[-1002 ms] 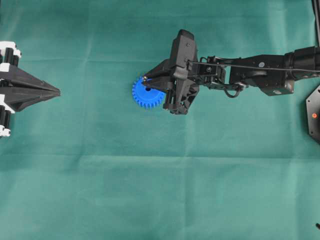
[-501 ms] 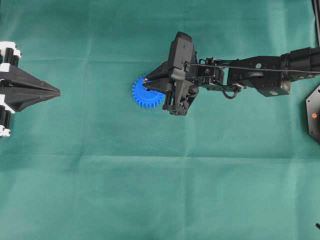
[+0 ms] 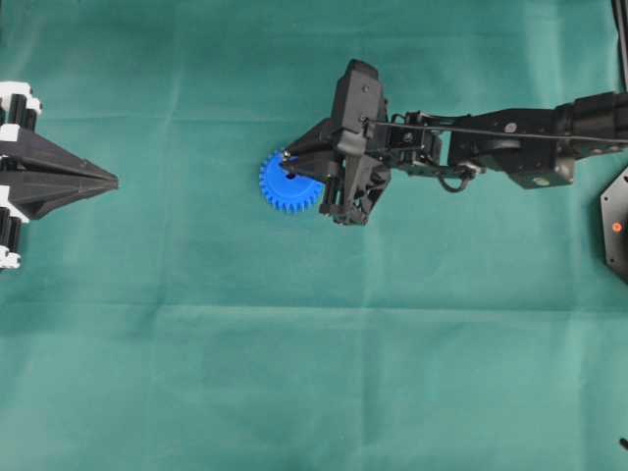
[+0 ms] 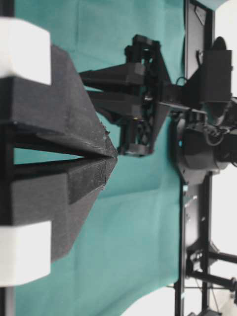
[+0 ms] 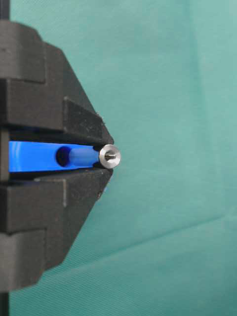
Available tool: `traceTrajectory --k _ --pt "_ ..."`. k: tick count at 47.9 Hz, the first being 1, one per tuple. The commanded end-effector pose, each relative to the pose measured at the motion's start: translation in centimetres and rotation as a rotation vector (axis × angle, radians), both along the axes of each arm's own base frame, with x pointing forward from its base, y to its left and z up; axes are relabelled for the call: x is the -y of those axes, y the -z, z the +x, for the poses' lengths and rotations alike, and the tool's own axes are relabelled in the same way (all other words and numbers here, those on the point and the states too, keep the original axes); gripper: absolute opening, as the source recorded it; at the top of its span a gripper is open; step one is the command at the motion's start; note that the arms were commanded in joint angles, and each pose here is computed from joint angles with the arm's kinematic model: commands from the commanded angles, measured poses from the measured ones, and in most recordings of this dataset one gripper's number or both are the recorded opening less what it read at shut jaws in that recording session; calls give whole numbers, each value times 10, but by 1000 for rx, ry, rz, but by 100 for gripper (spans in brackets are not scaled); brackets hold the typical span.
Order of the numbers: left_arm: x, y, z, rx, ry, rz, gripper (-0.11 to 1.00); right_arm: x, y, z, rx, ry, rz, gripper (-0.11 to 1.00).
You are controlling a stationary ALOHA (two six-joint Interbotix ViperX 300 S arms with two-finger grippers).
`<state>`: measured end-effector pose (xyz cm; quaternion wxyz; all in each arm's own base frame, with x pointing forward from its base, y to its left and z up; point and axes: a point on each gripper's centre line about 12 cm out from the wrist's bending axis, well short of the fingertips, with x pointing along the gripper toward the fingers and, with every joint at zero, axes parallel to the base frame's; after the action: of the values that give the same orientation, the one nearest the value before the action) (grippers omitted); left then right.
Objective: Insert the shaft placed at a random location into the center hole of the medium gear at another random location.
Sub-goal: 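Lower the shaft into the blue gear's center hole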
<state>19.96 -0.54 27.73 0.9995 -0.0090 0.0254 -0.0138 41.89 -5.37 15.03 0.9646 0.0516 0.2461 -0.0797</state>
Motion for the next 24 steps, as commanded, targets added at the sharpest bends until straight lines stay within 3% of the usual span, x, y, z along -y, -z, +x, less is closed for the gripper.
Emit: traceTrajectory --k 1,24 --pt "0 -8 3 18 2 -2 0 -1 -25 2 60 4 5 14" --pt "0 -7 3 17 2 0 0 -3 -6 2 -4 -1 17 14"
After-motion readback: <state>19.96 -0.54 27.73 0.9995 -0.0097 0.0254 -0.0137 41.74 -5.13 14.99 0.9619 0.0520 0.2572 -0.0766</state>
